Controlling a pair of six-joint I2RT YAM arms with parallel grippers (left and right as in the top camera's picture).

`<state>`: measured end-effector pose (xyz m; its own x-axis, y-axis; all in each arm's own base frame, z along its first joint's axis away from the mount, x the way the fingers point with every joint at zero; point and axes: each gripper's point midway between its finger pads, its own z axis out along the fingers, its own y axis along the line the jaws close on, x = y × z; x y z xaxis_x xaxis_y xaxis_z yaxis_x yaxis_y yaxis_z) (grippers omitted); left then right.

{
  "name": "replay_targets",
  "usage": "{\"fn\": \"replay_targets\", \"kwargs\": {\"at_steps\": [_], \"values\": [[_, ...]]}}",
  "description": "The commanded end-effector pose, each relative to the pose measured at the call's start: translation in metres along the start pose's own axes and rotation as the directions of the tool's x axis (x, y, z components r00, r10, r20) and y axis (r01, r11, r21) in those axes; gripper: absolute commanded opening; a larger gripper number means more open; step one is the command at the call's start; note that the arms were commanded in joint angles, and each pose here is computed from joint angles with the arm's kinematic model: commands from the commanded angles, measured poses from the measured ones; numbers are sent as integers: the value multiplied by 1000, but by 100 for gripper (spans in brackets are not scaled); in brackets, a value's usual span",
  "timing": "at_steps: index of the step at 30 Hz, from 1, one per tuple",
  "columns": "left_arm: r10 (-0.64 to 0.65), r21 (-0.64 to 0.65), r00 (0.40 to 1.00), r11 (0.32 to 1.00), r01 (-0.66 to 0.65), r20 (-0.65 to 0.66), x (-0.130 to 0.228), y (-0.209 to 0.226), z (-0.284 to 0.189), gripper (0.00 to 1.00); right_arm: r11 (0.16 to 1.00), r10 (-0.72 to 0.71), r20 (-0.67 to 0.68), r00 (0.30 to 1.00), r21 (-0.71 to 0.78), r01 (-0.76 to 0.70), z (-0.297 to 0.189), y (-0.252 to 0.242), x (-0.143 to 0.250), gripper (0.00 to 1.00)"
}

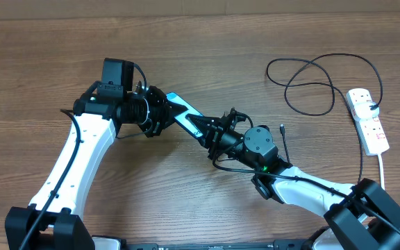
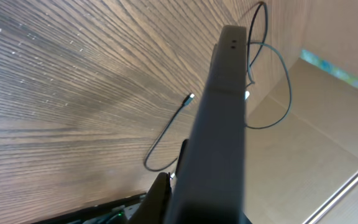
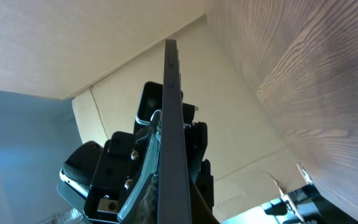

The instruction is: Plug charger to phone and switch on socket

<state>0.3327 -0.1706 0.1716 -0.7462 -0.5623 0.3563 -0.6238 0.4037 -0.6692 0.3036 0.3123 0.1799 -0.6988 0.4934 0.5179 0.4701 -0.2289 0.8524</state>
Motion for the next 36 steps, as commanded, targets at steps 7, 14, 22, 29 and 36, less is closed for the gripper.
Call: {"fn": "replay_targets", "kwargs": {"at_steps": [7, 14, 22, 29, 36], "values": [[-163, 113, 985, 979, 169, -54, 6, -34, -5, 4, 999, 17, -12, 1000, 32, -17, 1, -10, 7, 5], [-156, 170, 980, 970, 176, -124, 15, -51, -8, 4, 1000, 17, 6, 1000, 21, -17, 1, -8, 3, 9], [-147, 187, 982, 968, 167, -117, 13, -55, -9, 4, 1000, 7, -9, 1000, -5, -7, 1, -2, 7, 20], [-87, 187, 996, 978, 92, -37, 1, -53, -8, 4, 1000, 8, -9, 1000, -4, -8, 1, -2, 7, 40], [170, 175, 983, 968, -181, 75, -16, -49, -14, 4, 1000, 7, -30, 1000, 9, -7, 1, -4, 11, 65]]}}
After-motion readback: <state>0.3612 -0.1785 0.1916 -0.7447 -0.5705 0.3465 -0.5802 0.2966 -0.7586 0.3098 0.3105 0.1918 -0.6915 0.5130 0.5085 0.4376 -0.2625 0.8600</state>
